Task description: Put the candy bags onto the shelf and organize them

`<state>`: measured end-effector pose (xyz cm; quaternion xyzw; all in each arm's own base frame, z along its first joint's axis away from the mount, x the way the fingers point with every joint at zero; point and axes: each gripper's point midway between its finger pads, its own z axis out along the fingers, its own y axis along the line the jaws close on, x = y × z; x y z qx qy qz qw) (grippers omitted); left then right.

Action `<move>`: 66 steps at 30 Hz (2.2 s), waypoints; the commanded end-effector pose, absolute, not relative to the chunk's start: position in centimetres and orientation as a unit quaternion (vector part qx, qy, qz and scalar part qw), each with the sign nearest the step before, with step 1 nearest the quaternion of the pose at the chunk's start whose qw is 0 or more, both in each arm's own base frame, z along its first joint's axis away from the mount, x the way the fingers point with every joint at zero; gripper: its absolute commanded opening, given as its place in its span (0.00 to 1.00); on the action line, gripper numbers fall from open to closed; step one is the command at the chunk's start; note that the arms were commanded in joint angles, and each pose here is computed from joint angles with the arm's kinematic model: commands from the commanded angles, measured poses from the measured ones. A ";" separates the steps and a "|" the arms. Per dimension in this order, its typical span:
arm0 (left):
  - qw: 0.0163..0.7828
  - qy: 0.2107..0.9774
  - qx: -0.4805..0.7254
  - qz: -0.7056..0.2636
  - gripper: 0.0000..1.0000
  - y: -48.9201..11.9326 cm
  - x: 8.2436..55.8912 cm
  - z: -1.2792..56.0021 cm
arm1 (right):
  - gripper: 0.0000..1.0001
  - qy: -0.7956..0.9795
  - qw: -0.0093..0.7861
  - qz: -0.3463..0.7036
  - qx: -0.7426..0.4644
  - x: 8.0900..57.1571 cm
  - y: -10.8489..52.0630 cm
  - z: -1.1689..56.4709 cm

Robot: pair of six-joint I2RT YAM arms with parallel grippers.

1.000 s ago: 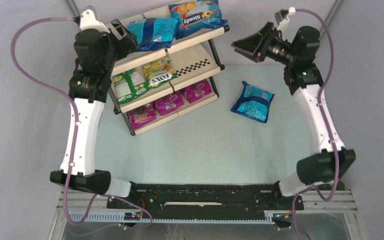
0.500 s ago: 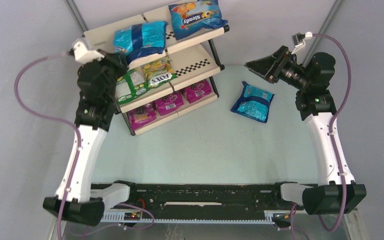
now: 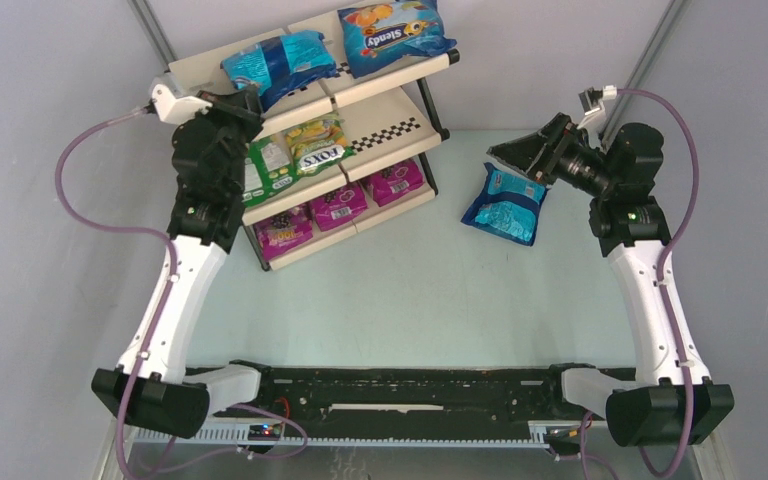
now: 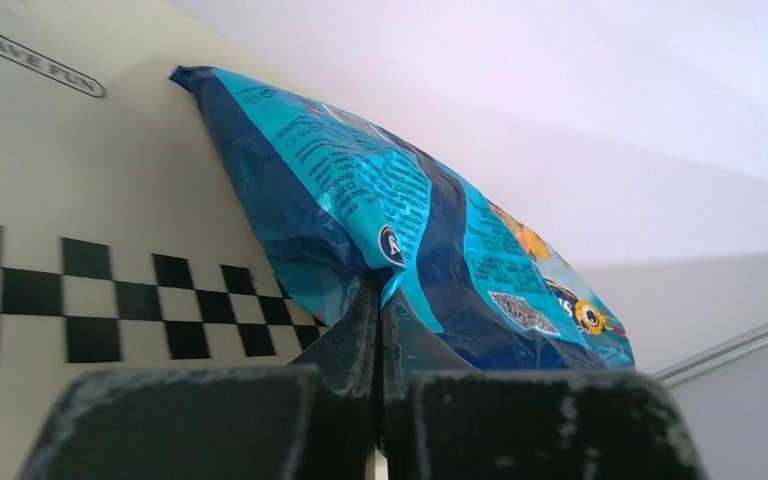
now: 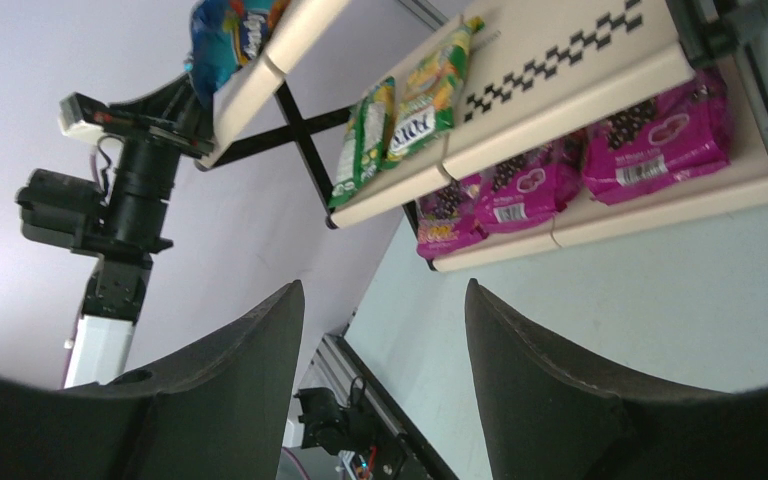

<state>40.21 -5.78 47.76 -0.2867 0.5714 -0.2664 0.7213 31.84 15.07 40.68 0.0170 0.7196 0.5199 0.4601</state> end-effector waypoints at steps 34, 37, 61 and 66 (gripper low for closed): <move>0.740 0.565 -0.135 -0.339 0.86 -11.4 36.9 52.0 | 0.70 0.761 0.457 0.458 0.051 31.0 12.7 34.4; 0.755 0.557 -0.142 -0.315 0.88 -9.8 34.7 53.1 | 0.70 0.776 0.451 0.437 0.061 31.0 12.3 32.7; 0.594 0.601 0.191 -0.500 0.93 -28.0 22.4 43.8 | 0.79 0.859 0.372 0.288 0.200 32.0 6.7 16.1; 0.582 0.603 0.257 -0.482 0.95 -30.2 18.5 41.9 | 0.96 0.848 0.364 0.283 0.259 34.2 2.9 13.0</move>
